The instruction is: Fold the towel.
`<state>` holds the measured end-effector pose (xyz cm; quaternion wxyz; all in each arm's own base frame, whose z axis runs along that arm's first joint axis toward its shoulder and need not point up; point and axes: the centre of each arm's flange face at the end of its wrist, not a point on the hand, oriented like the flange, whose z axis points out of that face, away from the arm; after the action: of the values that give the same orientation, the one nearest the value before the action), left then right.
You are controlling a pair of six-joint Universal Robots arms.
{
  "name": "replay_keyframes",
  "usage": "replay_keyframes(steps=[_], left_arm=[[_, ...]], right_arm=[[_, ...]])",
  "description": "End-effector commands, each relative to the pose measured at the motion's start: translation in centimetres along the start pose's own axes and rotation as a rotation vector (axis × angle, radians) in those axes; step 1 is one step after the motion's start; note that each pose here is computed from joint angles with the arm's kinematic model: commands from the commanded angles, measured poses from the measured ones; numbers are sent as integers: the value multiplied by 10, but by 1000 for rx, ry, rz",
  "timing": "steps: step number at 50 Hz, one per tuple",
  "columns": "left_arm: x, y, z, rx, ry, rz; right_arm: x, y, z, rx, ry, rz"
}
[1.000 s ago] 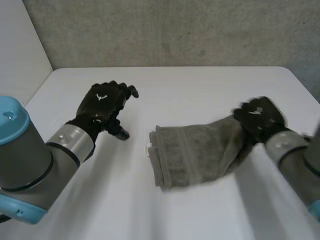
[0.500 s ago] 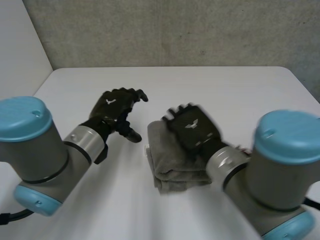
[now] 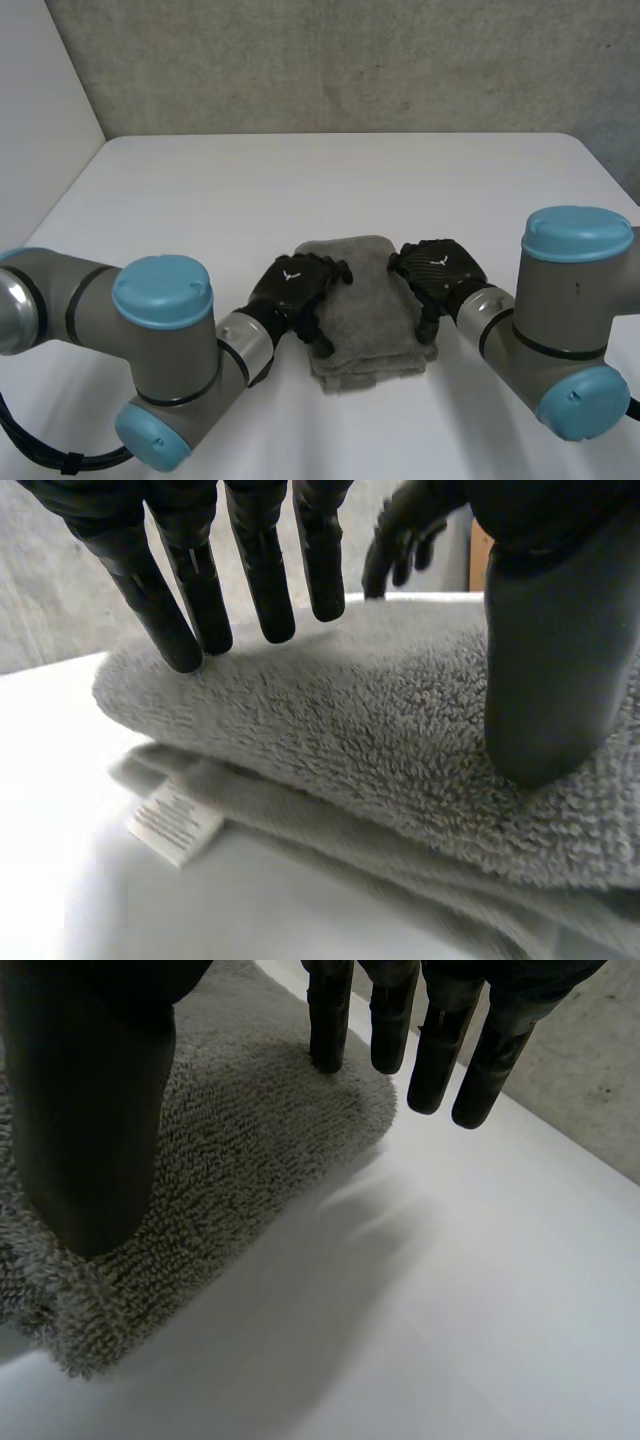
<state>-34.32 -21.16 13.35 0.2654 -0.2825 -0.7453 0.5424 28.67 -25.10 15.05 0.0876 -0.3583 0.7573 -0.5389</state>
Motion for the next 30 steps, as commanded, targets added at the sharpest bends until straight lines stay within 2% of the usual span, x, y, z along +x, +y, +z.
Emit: replay_keyframes(steps=[1,5,6,8,11,13,15,17,18,21,30], left_arm=[[0,-49,-12,128,-3,18],[-1,-91,-28,224,-14,28],[-1,-91,-28,224,-14,28],[-4,-106,-35,254,-25,29],[-12,-130,-49,300,-55,26],[-17,-140,-56,317,-78,26],[-23,-153,-65,346,-122,25],[-45,-177,-82,411,-278,9],[-45,-177,-83,411,-279,9],[-63,-190,-95,436,-412,0],[-60,-191,-102,379,-425,-5]], right_arm=[[9,-38,-9,69,15,22],[28,-92,-36,227,71,72],[29,-92,-36,227,71,72],[39,-121,-54,325,111,93],[43,-133,-66,371,131,101],[57,-147,-81,421,207,122],[64,-149,-86,425,253,124],[71,-152,-90,430,303,128],[76,-154,-92,431,339,142],[80,-154,-95,432,370,152],[90,-151,-95,404,409,170]])
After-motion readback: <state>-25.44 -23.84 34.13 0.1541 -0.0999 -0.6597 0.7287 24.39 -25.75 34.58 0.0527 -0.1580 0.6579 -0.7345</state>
